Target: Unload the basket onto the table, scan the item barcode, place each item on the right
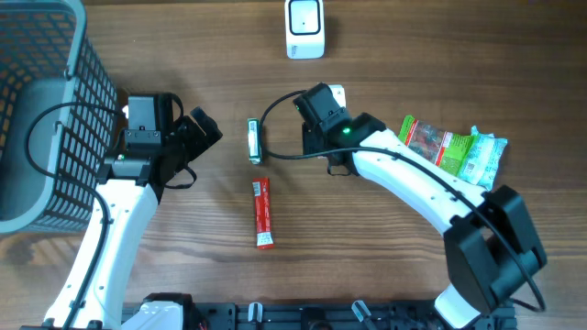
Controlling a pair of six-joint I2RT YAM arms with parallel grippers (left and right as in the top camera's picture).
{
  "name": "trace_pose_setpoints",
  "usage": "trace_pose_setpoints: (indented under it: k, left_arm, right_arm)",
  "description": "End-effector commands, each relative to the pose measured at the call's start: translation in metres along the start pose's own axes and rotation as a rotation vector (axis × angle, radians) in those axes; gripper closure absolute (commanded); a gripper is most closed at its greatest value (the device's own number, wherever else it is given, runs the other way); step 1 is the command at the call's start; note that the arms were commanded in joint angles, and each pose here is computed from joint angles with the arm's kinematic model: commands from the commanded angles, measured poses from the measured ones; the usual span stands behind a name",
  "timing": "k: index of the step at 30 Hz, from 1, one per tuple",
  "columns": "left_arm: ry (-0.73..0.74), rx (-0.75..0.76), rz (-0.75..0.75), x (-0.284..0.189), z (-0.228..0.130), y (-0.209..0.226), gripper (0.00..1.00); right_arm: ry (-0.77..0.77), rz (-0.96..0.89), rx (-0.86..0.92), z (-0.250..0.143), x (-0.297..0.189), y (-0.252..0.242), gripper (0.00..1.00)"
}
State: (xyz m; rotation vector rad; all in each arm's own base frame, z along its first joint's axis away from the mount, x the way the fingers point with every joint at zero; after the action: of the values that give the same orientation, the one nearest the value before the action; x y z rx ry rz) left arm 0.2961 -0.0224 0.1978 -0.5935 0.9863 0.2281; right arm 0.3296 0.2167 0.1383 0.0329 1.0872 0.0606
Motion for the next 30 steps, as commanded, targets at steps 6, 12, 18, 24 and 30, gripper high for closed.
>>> trace_pose_setpoints:
  k: [6, 12, 18, 24, 30]
  left_arm:
    - [-0.006, 0.001, 0.011, 0.001, 0.002, 0.002, 0.00]
    - [-0.006, 0.001, 0.011, 0.001, 0.002, 0.002, 0.00]
    - [-0.006, 0.001, 0.011, 0.001, 0.002, 0.002, 0.00]
    - [-0.006, 0.001, 0.011, 0.001, 0.002, 0.002, 0.00]
    - [-0.006, 0.001, 0.011, 0.001, 0.002, 0.002, 0.00]
  right_arm:
    - [0.033, -0.214, -0.095, -0.015, 0.033, -0.020, 0.82]
    - [0.085, -0.194, -0.101, -0.024, 0.046, -0.018, 0.75]
    - [0.102, -0.154, -0.096, -0.026, 0.046, -0.013, 0.66]
    - [0.139, 0.026, -0.129, -0.012, 0.025, -0.001, 0.59]
    - [0.109, 0.123, -0.050, 0.013, -0.003, -0.023, 0.44]
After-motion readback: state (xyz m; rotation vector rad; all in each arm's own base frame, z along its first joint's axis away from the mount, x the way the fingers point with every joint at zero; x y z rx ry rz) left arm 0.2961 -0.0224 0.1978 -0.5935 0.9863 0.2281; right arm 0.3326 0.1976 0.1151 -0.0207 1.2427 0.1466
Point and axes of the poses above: each gripper's point midway between its finger pads, its own x axis out along the fingers, its own y axis along the line the jaws close on, z = x × y, the point moved 7 cm from there along -x, back along the fingers, and after that the axes turned 3 degrees about x, right-handed, at the moved point
